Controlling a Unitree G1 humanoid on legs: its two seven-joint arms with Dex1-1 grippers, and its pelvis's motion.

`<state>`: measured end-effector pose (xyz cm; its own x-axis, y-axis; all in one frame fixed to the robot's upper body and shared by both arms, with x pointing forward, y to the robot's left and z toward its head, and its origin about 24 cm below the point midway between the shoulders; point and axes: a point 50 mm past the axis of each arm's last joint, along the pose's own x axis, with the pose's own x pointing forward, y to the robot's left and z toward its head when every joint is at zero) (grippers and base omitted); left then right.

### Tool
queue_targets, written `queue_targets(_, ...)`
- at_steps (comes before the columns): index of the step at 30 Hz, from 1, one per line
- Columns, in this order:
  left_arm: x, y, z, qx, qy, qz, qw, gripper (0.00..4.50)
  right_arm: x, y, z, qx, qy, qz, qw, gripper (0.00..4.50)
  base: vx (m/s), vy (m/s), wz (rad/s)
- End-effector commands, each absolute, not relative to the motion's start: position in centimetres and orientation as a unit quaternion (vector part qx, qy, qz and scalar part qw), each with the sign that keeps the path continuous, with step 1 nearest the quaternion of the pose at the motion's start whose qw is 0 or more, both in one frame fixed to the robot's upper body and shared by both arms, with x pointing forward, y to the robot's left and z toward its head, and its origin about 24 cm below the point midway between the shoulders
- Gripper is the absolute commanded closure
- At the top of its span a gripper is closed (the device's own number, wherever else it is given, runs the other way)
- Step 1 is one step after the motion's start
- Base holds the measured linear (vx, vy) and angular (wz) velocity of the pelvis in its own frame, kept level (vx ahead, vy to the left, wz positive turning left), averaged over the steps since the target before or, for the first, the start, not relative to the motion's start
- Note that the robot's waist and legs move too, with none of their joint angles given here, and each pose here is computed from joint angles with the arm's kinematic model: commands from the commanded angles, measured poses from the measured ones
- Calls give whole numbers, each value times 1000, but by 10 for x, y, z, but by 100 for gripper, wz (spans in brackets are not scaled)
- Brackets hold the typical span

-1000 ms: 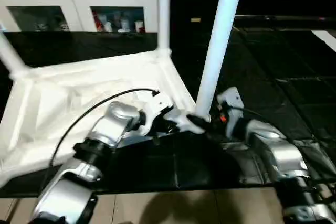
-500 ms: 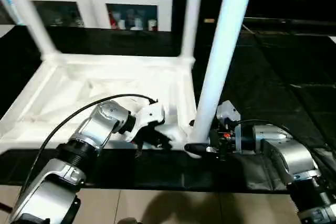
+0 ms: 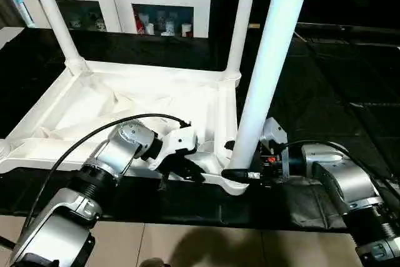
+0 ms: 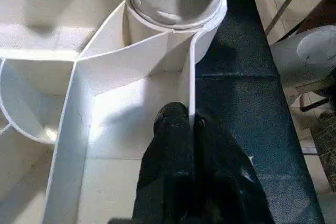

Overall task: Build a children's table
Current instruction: Rotate leg to tighten

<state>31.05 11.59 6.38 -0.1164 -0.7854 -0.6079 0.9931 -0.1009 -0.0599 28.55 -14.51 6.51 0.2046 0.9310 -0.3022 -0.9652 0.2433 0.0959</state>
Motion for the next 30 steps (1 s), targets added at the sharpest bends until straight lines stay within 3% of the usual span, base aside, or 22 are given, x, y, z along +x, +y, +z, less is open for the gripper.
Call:
queue_targets(1,311,108,71,229,216,-724,614,450,286,-145,63,-68,149,603,781,96,0,0,0)
queue_targets(20,313,108,69,226,213,-715,627,450,280,-142,56,-74,146,613,773,246,0,0,0)
queue_targets(30,316,108,69,226,210,-704,640,450,280,-140,55,-67,143,614,774,253,0,0,0)
